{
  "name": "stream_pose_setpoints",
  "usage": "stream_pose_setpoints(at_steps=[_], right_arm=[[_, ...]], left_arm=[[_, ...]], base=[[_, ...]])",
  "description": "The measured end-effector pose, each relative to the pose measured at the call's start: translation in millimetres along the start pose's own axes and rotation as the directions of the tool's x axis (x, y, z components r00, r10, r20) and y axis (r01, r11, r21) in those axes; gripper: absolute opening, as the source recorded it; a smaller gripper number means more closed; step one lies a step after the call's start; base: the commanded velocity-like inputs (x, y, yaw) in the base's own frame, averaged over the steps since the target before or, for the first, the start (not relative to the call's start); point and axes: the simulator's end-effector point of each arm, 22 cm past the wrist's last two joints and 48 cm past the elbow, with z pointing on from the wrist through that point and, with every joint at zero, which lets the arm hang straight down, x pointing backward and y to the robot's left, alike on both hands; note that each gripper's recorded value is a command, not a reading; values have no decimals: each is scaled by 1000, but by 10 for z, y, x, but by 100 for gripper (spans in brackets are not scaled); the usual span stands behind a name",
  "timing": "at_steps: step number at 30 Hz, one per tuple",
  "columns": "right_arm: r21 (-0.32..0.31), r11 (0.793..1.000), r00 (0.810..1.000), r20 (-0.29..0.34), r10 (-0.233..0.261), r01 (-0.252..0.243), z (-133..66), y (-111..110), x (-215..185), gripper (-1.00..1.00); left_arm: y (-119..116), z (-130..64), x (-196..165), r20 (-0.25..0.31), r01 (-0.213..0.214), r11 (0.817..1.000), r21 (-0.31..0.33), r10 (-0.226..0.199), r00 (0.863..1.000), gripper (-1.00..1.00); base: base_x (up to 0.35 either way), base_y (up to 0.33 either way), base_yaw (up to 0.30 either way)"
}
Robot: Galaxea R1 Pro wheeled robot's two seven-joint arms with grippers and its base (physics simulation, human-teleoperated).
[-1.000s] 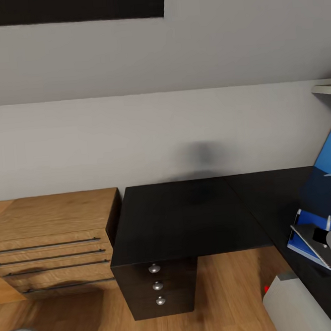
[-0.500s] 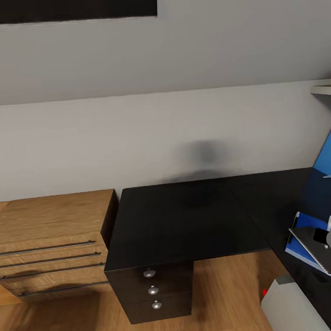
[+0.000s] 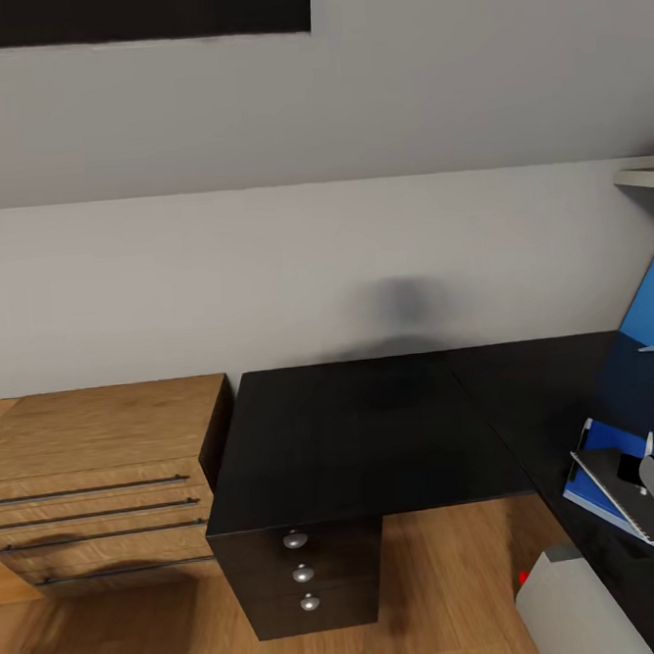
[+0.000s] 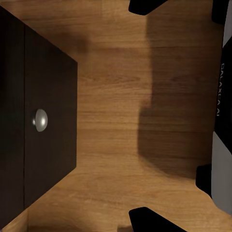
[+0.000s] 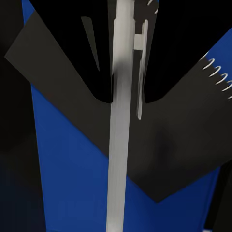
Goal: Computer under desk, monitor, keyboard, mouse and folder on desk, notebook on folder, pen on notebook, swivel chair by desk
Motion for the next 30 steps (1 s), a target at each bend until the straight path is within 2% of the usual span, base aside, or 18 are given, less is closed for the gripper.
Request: stream_pose_setpoints(at_steps=[30], right_arm=[[0,1000,1000,-16,-12,12,17,27,83,-100]], left_arm=[[2,1,4,-1,0,1000,0,0,1000,100]], base=[[0,0,0]])
